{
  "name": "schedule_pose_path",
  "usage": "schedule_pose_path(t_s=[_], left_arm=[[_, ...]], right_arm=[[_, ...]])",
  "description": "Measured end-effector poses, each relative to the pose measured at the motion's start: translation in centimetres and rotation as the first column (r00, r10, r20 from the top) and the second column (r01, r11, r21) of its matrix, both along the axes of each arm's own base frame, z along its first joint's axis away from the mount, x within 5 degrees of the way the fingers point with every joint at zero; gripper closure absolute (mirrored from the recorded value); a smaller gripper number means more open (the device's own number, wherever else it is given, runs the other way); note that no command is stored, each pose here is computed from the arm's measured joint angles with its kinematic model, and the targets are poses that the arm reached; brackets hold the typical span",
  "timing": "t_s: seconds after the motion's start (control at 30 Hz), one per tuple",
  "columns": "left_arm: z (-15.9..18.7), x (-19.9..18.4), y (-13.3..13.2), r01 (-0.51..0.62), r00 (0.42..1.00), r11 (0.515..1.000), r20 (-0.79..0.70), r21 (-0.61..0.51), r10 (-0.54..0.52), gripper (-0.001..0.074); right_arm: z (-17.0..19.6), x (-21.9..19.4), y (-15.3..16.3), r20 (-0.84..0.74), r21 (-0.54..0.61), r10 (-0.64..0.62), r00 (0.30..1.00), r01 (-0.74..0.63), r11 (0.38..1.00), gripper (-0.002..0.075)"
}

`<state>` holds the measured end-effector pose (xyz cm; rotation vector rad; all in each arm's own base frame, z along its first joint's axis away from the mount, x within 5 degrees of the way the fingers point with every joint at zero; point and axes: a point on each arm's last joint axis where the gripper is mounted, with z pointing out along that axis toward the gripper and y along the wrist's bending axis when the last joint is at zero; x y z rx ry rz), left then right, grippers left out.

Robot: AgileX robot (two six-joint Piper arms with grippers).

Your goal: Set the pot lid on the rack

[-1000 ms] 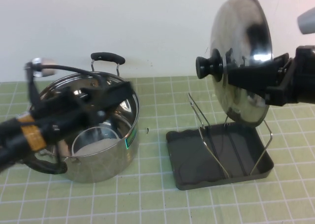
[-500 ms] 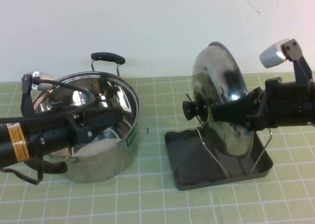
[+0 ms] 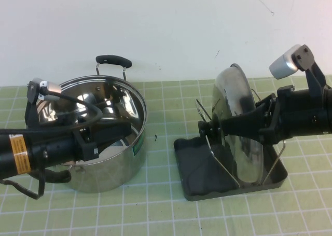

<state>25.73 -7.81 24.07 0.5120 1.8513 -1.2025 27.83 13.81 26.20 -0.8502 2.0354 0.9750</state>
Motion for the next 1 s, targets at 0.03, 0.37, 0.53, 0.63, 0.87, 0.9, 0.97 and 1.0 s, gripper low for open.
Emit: schedule_pose_path(t_s=[0.03,0.37,0.53,0.63,0.87,0.9,0.97,1.0], left_arm=[[0.0,0.0,0.0,0.001,1.0,1.0,0.0,0.004,-0.001,0.0734],[3.2,-0.7,4.0,-0.207,0.968,0.976,0.156,0.063,0.195,0.0733],[6.8,-2.9,7.1,-0.523,0.831,0.825,0.344,0.214,0.437,0.0734],[8.7,-5.0,7.8,-0.639,0.746,0.723,0.44,0.262,0.5,0.0734],[10.0,-8.6,7.4,-0.689,0.7,0.677,0.481,0.26,0.528,0.0734],[9.8,-9.0,7.3,-0.689,0.7,0.676,0.481,0.26,0.528,0.0734],[9.2,-9.7,7.1,-0.69,0.7,0.675,0.478,0.261,0.53,0.0734],[8.6,-10.1,6.9,-0.685,0.707,0.679,0.468,0.264,0.53,0.0734]], right_arm=[[0.0,0.0,0.0,0.002,-0.001,0.001,1.0,-0.001,1.0,0.0429],[3.3,-1.1,-2.9,0.127,-0.029,-0.061,0.99,0.065,0.997,0.0493],[7.1,-3.6,-5.5,0.289,-0.08,-0.106,0.952,0.135,0.988,0.0582],[8.9,-5.7,-6.4,0.384,-0.077,-0.15,0.911,0.193,0.978,0.0616],[10.2,-13.2,-7.3,0.617,-0.042,-0.18,0.766,0.261,0.965,0.0648],[10.1,-14.4,-7.5,0.654,-0.028,-0.188,0.733,0.271,0.962,0.065],[9.5,-16.7,-7.7,0.716,-0.007,-0.19,0.672,0.279,0.96,0.0651],[9.3,-18.0,-7.7,0.751,0.004,-0.187,0.634,0.278,0.961,0.0652]])
